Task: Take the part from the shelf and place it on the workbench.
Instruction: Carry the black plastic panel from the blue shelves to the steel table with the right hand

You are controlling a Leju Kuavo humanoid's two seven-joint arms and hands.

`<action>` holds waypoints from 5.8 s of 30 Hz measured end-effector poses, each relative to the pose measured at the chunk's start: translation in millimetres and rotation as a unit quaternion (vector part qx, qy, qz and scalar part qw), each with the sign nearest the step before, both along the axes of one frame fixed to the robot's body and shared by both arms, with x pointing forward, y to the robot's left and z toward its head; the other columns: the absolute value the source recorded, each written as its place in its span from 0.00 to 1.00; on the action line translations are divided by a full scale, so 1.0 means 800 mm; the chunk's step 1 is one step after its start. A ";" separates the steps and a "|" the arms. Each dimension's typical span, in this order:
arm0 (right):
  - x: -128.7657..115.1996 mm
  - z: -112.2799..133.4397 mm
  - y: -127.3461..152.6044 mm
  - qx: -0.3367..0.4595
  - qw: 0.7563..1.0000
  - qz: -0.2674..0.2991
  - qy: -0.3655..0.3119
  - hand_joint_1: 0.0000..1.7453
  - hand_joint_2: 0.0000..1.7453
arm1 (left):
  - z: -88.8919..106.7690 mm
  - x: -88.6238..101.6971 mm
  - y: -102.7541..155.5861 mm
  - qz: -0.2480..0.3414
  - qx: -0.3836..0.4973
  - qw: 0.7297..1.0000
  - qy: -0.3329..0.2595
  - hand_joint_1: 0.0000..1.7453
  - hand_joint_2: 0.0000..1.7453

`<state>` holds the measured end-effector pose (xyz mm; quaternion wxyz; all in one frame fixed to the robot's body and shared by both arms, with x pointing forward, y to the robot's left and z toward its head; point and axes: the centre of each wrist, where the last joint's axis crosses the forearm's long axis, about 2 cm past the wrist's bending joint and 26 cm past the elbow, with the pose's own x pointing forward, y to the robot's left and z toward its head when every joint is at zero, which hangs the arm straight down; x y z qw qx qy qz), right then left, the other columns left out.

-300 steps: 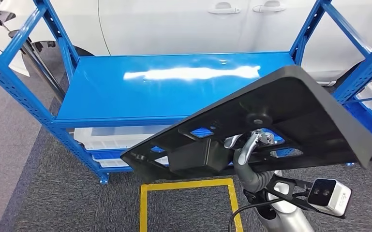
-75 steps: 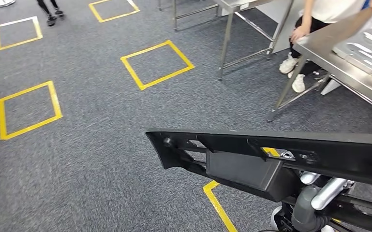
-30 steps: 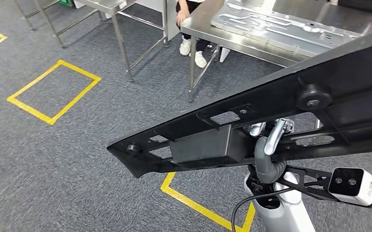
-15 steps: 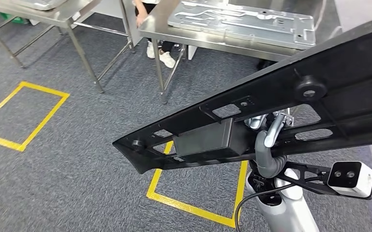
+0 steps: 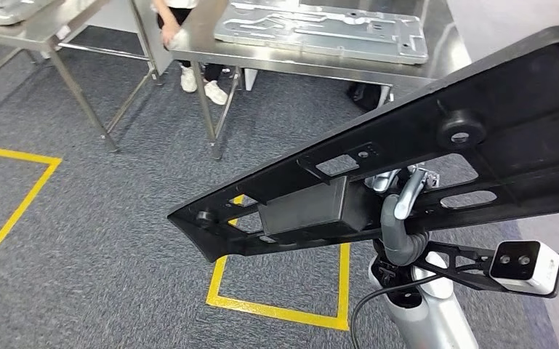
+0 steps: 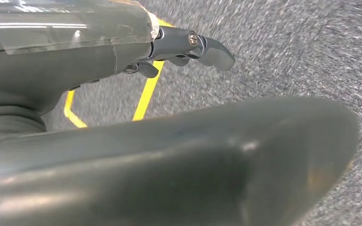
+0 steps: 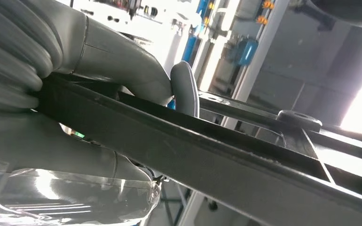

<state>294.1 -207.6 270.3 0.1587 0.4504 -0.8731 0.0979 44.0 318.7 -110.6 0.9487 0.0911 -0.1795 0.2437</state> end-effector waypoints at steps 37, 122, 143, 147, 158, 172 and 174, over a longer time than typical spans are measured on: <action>-0.005 -0.008 -0.005 -0.015 0.999 -0.035 0.002 1.00 1.00 | 0.000 0.003 0.003 -0.015 -0.002 1.000 -0.011 0.00 0.00; -0.027 -0.007 -0.005 0.016 0.999 -0.034 -0.017 1.00 1.00 | 0.001 0.001 0.018 -0.015 0.015 1.000 -0.016 0.00 0.00; -0.029 -0.006 0.001 0.018 0.999 -0.038 -0.011 1.00 1.00 | 0.001 0.002 0.018 -0.019 0.013 1.000 -0.017 0.00 0.00; -0.028 -0.006 0.001 0.017 0.999 -0.048 -0.006 1.00 1.00 | 0.001 0.001 0.019 -0.018 0.014 1.000 -0.018 0.00 0.00; 0.032 -0.007 -0.091 0.001 0.942 -0.334 0.033 1.00 1.00 | 0.001 0.000 0.018 -0.019 0.012 0.999 -0.025 0.00 0.00; 0.114 0.053 -0.314 -0.156 0.561 -0.812 0.020 1.00 1.00 | 0.001 -0.003 0.020 -0.024 0.009 0.999 -0.035 0.00 0.00; 0.119 0.056 -0.324 -0.162 0.551 -0.819 0.025 1.00 1.00 | 0.001 -0.003 0.020 -0.024 0.009 0.999 -0.035 0.00 0.00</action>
